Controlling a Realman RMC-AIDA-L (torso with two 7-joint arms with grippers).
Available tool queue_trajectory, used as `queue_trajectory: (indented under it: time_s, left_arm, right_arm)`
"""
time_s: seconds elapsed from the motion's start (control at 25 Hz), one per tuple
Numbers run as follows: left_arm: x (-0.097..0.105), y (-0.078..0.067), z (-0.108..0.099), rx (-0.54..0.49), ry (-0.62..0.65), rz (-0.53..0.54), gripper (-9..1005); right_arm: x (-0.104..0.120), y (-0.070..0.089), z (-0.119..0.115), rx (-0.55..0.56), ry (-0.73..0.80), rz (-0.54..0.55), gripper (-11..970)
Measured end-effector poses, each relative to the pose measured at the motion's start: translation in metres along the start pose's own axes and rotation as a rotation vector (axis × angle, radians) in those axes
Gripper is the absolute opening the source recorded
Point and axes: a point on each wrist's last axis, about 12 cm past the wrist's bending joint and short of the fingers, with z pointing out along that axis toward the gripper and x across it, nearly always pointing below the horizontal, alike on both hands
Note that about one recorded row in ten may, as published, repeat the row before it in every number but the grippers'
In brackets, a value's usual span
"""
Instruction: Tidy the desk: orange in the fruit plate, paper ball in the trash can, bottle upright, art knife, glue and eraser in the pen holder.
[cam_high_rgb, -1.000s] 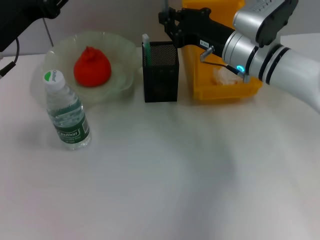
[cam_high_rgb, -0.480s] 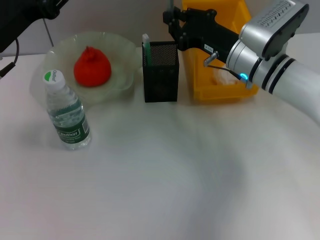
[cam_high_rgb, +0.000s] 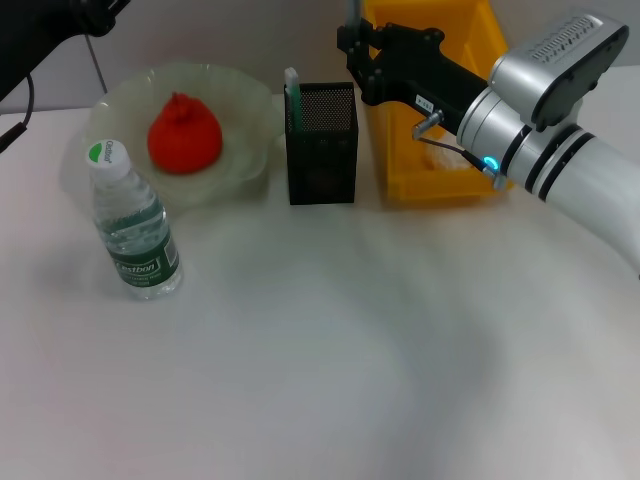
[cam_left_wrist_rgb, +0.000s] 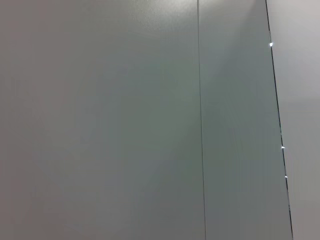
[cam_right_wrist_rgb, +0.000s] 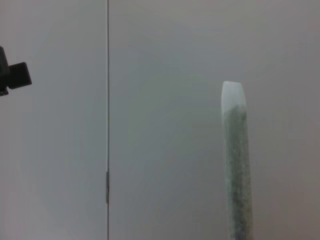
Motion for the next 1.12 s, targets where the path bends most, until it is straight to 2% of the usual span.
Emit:
queue_trajectory:
  time_s: [0.64,1.12]
  left_arm:
    - [0.000,-0.003,-0.001,0.022,-0.011,0.005,596]
    - [0.000,-0.004,0.002,0.030,-0.011,0.018,597]
  right_arm:
    - [-0.002,0.004,0.008,-0.021,0.022,-0.016,180]
    - [-0.002,0.008,0.018,-0.051,0.077,-0.072,184]
